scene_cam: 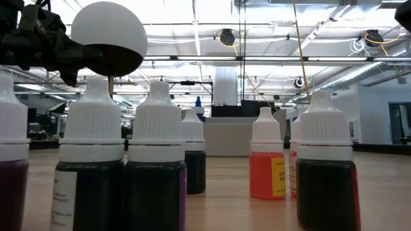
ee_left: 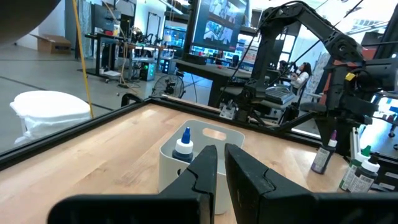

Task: Pick & Place food coloring
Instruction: Put the large purple food coloring bottle into the gray bin

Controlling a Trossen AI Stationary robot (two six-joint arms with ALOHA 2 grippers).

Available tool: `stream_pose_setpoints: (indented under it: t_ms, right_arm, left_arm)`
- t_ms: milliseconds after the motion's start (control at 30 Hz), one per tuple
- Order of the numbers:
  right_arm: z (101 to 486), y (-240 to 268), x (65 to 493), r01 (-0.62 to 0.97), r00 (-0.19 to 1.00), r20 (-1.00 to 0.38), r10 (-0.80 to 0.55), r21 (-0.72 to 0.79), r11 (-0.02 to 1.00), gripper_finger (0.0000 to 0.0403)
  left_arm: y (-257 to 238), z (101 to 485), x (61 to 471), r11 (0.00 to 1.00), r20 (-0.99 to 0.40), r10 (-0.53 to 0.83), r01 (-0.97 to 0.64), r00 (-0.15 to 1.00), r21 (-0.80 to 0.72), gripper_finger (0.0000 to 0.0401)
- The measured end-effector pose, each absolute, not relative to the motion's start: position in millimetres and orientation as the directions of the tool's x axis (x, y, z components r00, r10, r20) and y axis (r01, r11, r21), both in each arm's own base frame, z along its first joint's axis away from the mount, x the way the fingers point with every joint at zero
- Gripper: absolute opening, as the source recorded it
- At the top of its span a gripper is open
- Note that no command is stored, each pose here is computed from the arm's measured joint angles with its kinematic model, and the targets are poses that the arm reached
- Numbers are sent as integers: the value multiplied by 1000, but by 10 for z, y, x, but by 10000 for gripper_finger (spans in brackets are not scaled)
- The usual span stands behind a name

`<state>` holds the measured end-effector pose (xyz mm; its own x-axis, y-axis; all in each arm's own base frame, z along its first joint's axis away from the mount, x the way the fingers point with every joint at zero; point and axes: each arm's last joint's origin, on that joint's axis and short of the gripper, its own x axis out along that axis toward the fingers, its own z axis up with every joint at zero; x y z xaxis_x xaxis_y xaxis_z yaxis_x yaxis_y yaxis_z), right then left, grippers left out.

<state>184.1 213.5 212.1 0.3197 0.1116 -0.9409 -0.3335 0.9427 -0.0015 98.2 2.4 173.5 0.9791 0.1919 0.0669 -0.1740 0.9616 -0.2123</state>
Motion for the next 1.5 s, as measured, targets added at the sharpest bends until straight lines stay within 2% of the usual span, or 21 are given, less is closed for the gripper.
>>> stream_pose_setpoints:
  t_ms: [267, 633, 1100, 1500]
  right_arm:
    - [2232, 1947, 2110, -333, 314, -941, 124, 13, 943, 112]
    - [2493, 1665, 2342, -320, 294, -954, 59, -40, 946, 113]
    - [2884, 1202, 2732, -334, 396, -918, 38, -105, 937, 111]
    - [3078, 695, 2990, -262, 491, -871, -5, -153, 953, 111]
  left_arm:
    - [24, 1734, 982, 961, 67, 192, -174, 979, -213, 37]
    - [24, 1734, 982, 962, 67, 192, -174, 979, -213, 37]
    - [24, 1734, 982, 962, 67, 192, -174, 979, -211, 37]
    - [24, 1726, 983, 964, 58, 192, -177, 980, -200, 37]
